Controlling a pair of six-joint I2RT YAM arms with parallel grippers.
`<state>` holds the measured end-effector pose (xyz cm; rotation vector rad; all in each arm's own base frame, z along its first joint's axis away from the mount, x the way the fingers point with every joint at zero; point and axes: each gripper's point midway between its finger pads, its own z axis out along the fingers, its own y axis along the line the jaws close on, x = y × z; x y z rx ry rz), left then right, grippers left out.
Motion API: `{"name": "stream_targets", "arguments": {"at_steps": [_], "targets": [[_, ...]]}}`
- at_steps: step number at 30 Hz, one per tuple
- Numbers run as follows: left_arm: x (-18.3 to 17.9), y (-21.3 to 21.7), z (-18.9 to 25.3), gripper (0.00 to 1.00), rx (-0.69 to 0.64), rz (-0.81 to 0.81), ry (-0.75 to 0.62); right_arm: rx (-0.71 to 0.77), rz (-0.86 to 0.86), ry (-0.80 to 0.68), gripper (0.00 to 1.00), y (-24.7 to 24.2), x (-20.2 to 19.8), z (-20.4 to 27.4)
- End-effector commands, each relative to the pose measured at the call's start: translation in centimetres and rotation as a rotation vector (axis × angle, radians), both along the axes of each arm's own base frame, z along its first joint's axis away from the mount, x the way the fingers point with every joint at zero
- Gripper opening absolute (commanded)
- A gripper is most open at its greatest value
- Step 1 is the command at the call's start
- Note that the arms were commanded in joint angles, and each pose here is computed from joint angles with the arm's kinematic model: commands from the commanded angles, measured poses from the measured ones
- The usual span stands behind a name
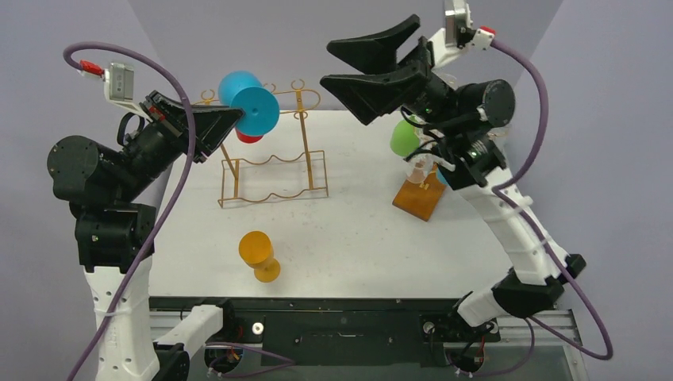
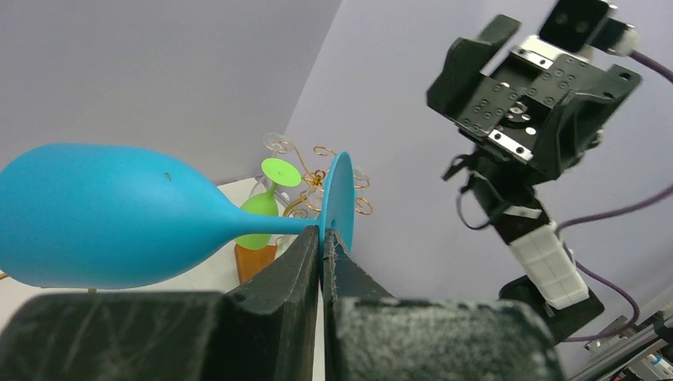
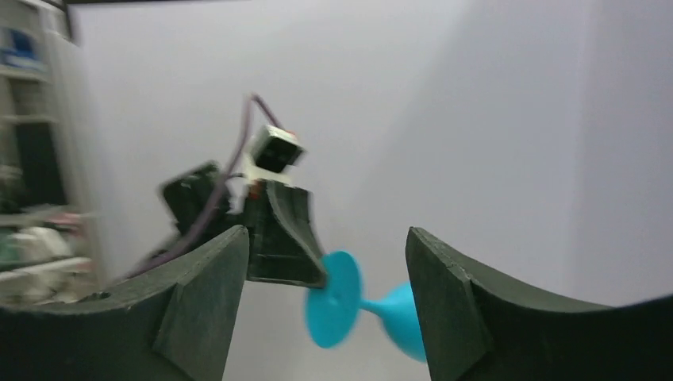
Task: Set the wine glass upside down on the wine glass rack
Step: Turn the wine glass upside down at the wine rack.
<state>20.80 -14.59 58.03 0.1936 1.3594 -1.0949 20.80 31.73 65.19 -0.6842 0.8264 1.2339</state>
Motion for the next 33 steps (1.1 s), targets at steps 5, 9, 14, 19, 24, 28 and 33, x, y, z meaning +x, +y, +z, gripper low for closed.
{"name": "stream_targets", "arguments": {"at_steps": [5,9,14,19,24,28,33], "targets": [[0.0,-0.3,0.4,0.00,0.007,-0.034,-0.067,0.080,0.717,0.257,0.71,3.0,-3.8,-0.9],[-0.1,-0.4,0.4,0.00,0.008,-0.041,-0.070,0.036,0.602,0.286,0.70,4.6,-2.4,-2.3],[0.0,-0.3,0.1,0.00,0.001,-0.031,-0.068,0.007,0.580,0.324,0.54,5.6,-1.8,-3.2],[0.4,0.0,0.0,0.00,-0.004,-0.009,-0.068,-0.021,0.587,0.347,0.44,6.8,-1.8,-4.3],[0.3,-0.1,0.4,0.00,-0.008,-0.017,-0.075,-0.085,0.511,0.378,0.41,8.0,-0.9,-5.9],[0.3,-0.1,0.2,0.00,-0.005,-0.022,-0.074,-0.086,0.488,0.378,0.34,8.1,-0.6,-5.9],[0.4,-0.1,0.1,0.00,-0.002,-0.017,-0.077,-0.076,0.501,0.372,0.03,8.3,-0.7,-5.3]]}}
